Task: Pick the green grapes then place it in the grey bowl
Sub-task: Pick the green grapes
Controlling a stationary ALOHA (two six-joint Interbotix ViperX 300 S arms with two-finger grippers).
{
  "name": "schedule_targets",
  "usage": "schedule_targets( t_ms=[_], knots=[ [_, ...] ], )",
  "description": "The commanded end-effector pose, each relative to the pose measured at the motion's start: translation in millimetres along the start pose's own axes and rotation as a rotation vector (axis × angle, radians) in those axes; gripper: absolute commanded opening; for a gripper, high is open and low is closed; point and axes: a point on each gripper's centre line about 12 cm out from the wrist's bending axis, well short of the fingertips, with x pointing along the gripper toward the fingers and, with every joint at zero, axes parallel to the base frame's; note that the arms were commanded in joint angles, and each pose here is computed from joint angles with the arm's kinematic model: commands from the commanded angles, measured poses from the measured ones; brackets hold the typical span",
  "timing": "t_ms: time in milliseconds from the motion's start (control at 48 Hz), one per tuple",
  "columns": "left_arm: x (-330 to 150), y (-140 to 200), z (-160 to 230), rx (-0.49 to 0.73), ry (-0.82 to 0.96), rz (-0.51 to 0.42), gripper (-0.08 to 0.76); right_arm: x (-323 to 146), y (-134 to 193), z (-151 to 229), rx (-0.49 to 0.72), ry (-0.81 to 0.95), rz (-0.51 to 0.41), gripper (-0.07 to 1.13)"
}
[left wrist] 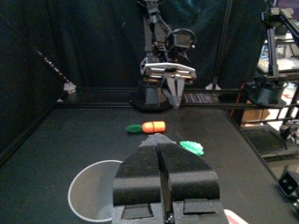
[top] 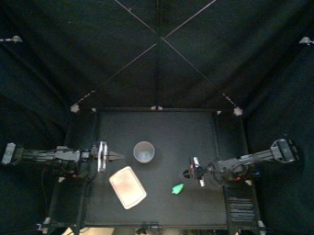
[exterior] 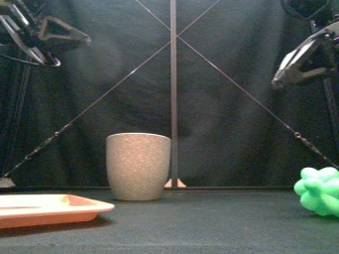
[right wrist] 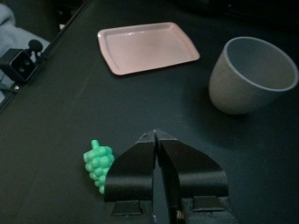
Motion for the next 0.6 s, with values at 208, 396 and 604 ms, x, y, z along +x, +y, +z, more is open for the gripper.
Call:
schedule_targets(
  t_ms=[208,396,604],
  knots=[
    [1,1,11,0.003,-0.064,0.007,0.081,49,16,18,0.131,0.093,0.054,0.27],
    [1,3,11,0.004,-0.064,0.016,0.081,70,18,19,0.285,0.14,0.044,0.61],
    [1,4,11,0.005,-0.064,0.019,0.081,75,25,14,0.329,0.175,0.057,0.88]
  ],
)
